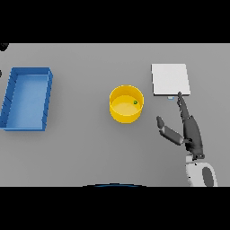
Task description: Pick up the red beaker and tilt it to pour out 1 green nut into yellow bowl. Pick up the yellow bowl and place it on the metallic measuring scale.
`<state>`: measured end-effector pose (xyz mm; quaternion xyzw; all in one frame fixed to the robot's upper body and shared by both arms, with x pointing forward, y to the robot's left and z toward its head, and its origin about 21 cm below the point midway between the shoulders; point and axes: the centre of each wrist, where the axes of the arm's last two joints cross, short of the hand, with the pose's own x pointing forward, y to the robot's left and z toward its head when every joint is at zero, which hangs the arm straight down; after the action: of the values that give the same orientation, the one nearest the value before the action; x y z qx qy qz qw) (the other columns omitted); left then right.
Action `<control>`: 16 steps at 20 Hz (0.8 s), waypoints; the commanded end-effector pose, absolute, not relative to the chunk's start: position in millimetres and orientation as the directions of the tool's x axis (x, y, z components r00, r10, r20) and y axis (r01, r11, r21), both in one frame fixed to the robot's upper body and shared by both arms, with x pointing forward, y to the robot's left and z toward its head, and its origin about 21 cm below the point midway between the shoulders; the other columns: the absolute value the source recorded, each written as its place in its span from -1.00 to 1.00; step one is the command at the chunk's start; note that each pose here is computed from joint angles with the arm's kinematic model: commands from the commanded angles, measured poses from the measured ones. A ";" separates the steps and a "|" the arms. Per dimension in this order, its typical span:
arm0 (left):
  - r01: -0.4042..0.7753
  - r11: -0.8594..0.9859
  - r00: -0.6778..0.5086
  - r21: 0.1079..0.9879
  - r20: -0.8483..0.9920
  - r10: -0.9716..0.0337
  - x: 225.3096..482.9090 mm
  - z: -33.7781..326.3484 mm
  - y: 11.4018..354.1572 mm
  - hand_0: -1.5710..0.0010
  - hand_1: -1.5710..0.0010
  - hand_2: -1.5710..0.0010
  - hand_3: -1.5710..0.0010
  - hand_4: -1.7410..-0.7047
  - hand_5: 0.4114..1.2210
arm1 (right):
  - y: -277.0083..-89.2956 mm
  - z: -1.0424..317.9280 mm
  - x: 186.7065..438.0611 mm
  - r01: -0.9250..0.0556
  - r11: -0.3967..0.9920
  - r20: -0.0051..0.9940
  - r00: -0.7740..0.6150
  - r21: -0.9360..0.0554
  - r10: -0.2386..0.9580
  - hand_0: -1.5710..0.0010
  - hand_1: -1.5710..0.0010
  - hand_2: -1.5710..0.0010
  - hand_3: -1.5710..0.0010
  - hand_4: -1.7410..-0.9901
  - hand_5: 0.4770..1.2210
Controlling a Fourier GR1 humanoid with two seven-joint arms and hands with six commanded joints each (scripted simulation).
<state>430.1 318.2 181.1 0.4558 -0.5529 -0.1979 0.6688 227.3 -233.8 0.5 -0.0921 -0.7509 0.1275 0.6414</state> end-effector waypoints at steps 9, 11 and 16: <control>-0.240 0.583 0.435 0.776 0.623 -0.650 365.9 109.0 317.7 -1.00 -1.00 -1.00 -0.92 -1.00 1.00 | -232.2 2.6 232.9 -0.036 0.950 0.941 -0.156 -0.310 0.301 1.00 1.00 1.00 1.00 0.40 -0.49; -0.240 0.581 0.452 0.777 0.619 -0.642 362.0 101.3 318.9 -1.00 -1.00 -1.00 -0.95 -1.00 0.86 | -231.0 2.8 231.6 -0.035 0.949 0.939 -0.160 -0.314 0.305 1.00 1.00 1.00 1.00 0.40 -0.49; -0.163 0.562 0.477 0.811 0.563 -0.674 355.3 93.5 321.2 -1.00 -1.00 -1.00 -0.91 -0.59 0.12 | -234.0 -1.0 223.9 -0.035 0.947 0.936 -0.167 -0.320 0.310 1.00 1.00 1.00 1.00 0.45 -0.50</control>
<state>355.2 321.3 93.5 0.4352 -0.4817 -0.1709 0.7412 223.7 -234.2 -1.1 -0.0916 -0.7517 0.1352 0.6390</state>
